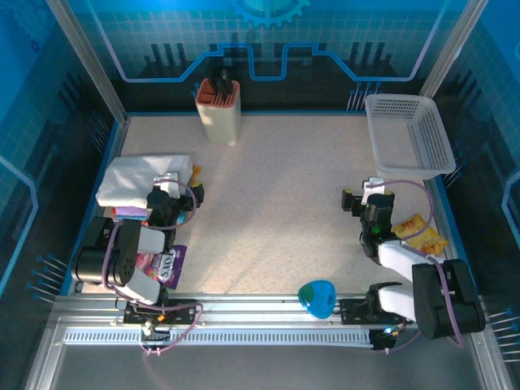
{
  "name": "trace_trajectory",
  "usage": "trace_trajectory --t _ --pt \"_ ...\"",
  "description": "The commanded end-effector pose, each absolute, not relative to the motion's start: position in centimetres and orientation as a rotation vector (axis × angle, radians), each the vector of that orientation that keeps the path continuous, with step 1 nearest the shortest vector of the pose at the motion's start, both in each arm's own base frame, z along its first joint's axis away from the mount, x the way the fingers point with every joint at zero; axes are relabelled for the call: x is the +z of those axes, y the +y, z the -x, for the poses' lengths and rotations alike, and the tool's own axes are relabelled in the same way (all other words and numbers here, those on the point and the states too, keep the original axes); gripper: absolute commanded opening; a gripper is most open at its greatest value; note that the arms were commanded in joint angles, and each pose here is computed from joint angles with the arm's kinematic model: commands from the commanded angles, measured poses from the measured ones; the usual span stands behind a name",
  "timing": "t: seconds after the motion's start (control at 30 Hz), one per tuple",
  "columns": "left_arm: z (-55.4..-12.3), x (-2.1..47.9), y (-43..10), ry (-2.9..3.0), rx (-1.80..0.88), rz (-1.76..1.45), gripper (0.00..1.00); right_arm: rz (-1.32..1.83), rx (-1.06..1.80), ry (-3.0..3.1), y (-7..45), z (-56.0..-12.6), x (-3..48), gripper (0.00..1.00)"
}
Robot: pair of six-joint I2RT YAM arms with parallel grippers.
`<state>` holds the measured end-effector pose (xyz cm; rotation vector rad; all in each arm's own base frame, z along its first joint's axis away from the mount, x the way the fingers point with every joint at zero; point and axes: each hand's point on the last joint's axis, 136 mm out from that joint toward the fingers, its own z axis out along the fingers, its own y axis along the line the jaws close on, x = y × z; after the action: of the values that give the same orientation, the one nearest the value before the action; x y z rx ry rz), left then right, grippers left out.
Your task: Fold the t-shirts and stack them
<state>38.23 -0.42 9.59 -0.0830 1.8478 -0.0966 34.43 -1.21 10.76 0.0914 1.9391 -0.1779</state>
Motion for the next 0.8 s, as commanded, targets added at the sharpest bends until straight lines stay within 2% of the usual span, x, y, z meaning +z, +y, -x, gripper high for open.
trace_trajectory --t 0.0,0.2,0.37,0.5,0.77 --pt "-38.7 9.9 1.2 1.831 -0.031 0.162 0.99 -0.056 -0.158 1.804 -1.1 -36.2 13.4 1.0" --pt "-39.3 9.7 1.8 1.864 0.006 0.204 0.99 0.007 -0.042 1.923 0.0 -38.8 12.2 1.0" --pt "-39.3 9.7 1.9 1.863 0.008 0.206 0.99 0.16 0.109 1.852 3.0 -39.1 10.4 1.0" --pt "-39.3 9.6 1.8 1.865 0.01 0.202 0.99 0.077 0.035 1.877 1.7 -39.6 10.1 1.0" --pt "-39.3 9.6 1.8 1.866 0.01 0.203 0.99 0.118 0.005 1.896 2.4 -39.8 9.9 1.0"
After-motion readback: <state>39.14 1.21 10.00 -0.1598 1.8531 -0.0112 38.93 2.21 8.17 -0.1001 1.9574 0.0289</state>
